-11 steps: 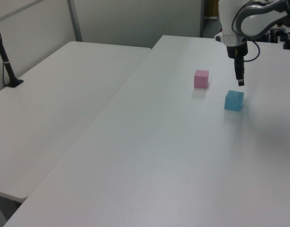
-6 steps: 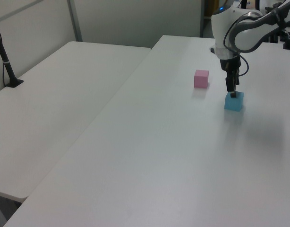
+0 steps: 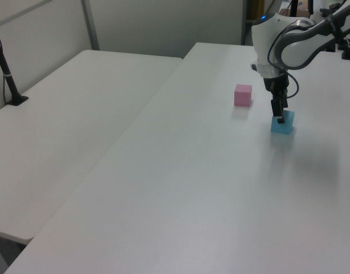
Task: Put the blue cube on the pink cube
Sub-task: 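Close the gripper on the blue cube, then lift the blue cube and carry it over the pink cube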
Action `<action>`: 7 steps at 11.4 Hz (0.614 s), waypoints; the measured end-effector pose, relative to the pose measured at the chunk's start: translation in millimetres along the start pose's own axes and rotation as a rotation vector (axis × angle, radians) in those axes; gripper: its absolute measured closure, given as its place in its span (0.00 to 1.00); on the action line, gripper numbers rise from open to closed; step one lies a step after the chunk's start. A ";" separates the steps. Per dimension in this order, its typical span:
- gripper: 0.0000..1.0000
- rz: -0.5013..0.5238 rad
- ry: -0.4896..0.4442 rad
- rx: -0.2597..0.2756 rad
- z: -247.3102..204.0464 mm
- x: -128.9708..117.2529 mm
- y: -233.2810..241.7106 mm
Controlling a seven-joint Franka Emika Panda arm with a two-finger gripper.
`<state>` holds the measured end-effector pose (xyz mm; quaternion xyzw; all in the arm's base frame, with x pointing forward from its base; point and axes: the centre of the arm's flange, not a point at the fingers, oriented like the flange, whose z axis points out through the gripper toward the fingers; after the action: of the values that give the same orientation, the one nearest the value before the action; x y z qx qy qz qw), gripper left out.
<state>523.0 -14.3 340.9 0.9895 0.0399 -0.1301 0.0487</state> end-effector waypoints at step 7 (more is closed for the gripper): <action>0.44 0.031 -0.012 -0.002 6.1 6.4 -9.2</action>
<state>526.8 -5.4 332.5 0.9892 0.0243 -0.1350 0.0520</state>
